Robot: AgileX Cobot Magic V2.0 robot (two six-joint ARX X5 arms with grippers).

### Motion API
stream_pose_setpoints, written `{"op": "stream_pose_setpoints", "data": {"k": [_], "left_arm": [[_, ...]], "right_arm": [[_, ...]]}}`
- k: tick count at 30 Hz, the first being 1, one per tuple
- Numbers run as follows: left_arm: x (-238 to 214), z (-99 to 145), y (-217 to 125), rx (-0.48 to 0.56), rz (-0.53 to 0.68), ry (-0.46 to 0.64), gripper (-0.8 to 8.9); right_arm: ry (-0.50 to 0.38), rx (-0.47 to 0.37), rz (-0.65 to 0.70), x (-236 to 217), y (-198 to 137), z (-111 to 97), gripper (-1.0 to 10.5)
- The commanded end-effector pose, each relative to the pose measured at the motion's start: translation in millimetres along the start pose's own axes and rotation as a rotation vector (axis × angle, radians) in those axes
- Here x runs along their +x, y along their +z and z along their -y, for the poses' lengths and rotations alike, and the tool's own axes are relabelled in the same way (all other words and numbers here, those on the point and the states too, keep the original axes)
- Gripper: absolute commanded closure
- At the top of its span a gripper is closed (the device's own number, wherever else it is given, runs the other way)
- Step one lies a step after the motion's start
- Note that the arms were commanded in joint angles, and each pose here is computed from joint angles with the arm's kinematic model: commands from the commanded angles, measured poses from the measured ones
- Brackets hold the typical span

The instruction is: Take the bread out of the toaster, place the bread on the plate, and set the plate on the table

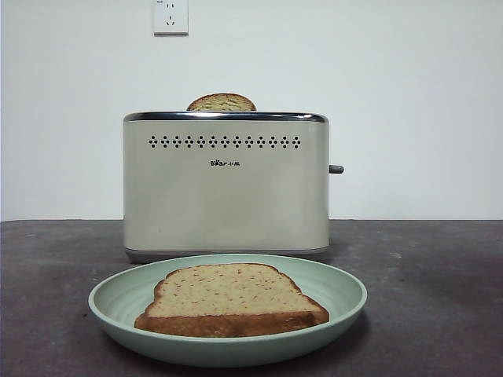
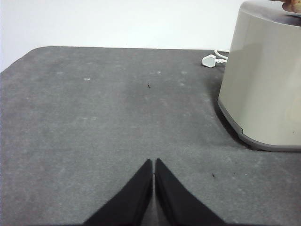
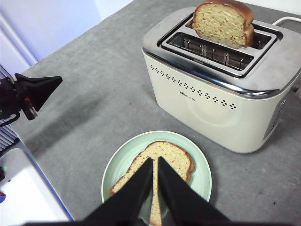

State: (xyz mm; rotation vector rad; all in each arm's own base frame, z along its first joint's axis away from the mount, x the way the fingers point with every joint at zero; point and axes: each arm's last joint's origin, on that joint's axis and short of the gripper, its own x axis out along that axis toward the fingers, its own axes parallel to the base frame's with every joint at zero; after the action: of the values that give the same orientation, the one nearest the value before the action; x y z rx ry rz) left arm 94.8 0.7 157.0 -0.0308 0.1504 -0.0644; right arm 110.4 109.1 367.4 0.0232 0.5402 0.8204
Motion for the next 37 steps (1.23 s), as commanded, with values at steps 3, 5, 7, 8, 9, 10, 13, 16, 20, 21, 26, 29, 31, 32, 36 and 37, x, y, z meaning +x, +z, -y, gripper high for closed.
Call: {"op": "stream_pose_setpoints", "data": {"k": [3, 5, 7, 8, 9, 10, 13, 16, 20, 21, 26, 29, 31, 32, 36, 37], "left_arm": [[1.8, -0.6, -7.5, -0.050, -0.029, 0.003, 8.06], [1.8, -0.6, -7.5, -0.050, -0.029, 0.004, 8.06], [1.8, -0.6, -7.5, -0.050, -0.029, 0.004, 8.06], [1.8, -0.6, -7.5, -0.050, -0.029, 0.004, 8.06], [1.8, -0.6, -7.5, -0.050, -0.029, 0.004, 8.06], [1.8, -0.6, -7.5, -0.050, -0.029, 0.004, 8.06], [1.8, -0.6, -7.4, -0.050, -0.029, 0.004, 8.06], [1.8, -0.6, -7.5, -0.050, -0.029, 0.004, 8.06], [1.8, -0.6, -7.5, -0.050, -0.029, 0.004, 8.06], [1.8, -0.6, -7.5, -0.050, -0.029, 0.004, 8.06], [1.8, -0.6, -7.5, -0.050, -0.029, 0.004, 8.06], [1.8, -0.6, -7.5, -0.050, -0.029, 0.004, 8.06], [1.8, -0.6, -7.5, -0.050, -0.029, 0.004, 8.06], [1.8, -0.6, -7.5, -0.050, -0.029, 0.004, 8.06], [1.8, -0.6, -7.5, -0.050, -0.029, 0.004, 8.06], [1.8, -0.6, -7.4, -0.050, -0.029, 0.004, 8.06]], "right_arm": [[0.006, -0.011, 0.019, -1.5, 4.0, -1.9, 9.4], [0.006, -0.011, 0.019, -1.5, 4.0, -2.0, 9.4], [0.006, -0.011, 0.019, -1.5, 4.0, -2.0, 9.4], [0.006, -0.011, 0.019, -1.5, 4.0, -2.0, 9.4], [0.006, -0.011, 0.019, -1.5, 4.0, -2.0, 9.4], [0.006, -0.011, 0.019, -1.5, 4.0, -2.0, 9.4], [0.006, -0.011, 0.019, -1.5, 4.0, -2.0, 9.4], [0.006, -0.011, 0.019, -1.5, 4.0, -2.0, 9.4], [0.006, -0.011, 0.019, -1.5, 4.0, -2.0, 9.4], [0.006, -0.011, 0.019, -1.5, 4.0, -2.0, 9.4], [0.006, -0.015, 0.019, -1.7, 4.0, -2.0, 9.4], [-0.073, -0.060, 0.065, -12.2, 5.1, 5.4, 9.4], [-0.136, -0.054, 0.107, -20.8, 6.3, 13.1, 9.4], [-0.164, -0.042, 0.130, -23.9, 7.1, 17.9, 9.4], [-0.244, 0.008, 0.217, -36.5, 0.1, 37.8, 9.4], [-0.261, 0.016, 0.242, -39.1, -4.2, 42.2, 9.4]]}}
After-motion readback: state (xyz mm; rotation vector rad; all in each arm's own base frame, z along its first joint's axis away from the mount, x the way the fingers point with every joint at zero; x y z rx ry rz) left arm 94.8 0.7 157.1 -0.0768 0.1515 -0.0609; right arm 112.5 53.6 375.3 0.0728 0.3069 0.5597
